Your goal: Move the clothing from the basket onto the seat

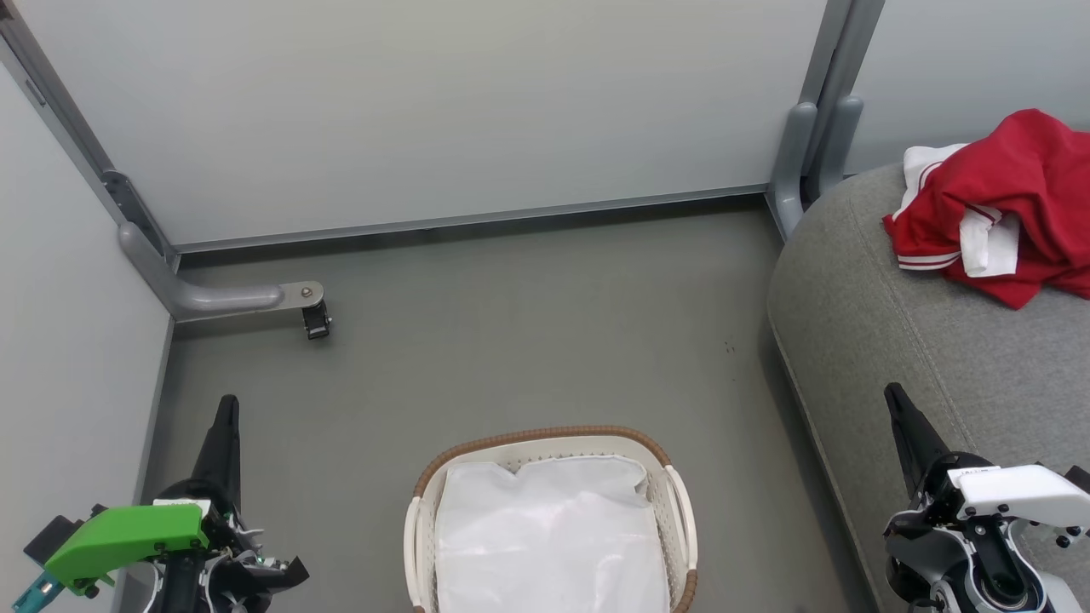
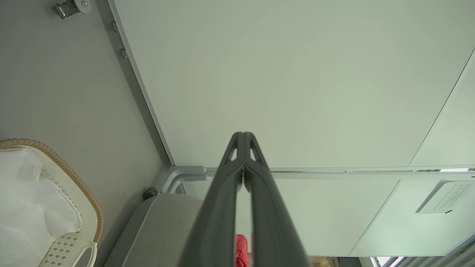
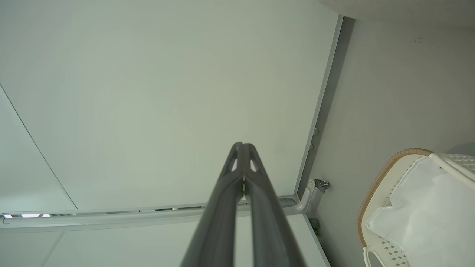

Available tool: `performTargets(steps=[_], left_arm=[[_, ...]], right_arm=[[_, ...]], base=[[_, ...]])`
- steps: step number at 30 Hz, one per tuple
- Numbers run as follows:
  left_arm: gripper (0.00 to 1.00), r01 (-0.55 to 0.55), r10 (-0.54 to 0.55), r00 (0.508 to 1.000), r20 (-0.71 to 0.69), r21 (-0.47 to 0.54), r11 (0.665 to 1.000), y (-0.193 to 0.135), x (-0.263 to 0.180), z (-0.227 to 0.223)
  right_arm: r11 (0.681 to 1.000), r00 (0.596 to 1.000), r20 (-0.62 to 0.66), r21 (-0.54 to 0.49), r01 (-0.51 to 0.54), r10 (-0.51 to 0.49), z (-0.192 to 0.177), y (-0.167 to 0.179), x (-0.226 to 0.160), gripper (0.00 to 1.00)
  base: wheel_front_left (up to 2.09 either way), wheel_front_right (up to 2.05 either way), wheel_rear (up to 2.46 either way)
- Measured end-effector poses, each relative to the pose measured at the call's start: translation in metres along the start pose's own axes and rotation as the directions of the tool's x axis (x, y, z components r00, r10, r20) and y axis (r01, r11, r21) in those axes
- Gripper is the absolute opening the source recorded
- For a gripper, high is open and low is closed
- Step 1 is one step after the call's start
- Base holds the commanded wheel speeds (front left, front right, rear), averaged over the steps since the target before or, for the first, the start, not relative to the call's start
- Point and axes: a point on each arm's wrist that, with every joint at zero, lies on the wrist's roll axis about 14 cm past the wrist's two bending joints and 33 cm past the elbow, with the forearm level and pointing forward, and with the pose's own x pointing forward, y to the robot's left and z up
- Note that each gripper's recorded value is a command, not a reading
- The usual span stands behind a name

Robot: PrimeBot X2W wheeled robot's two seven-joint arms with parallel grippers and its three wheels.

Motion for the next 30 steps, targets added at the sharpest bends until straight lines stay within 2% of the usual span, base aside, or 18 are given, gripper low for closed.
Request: performTargets(steps=[30], left_arm=[[0.00,0.001,-0.001,1.000,0.000,0.000,1.000,-0.0001,0.0000,0.0000]], right_arm=[[1.000,1.000,0.000,0.000,0.000,0.000,0.0001,0.0000,0.0000,0.00]], base=[[0.00,0.00,0.00]])
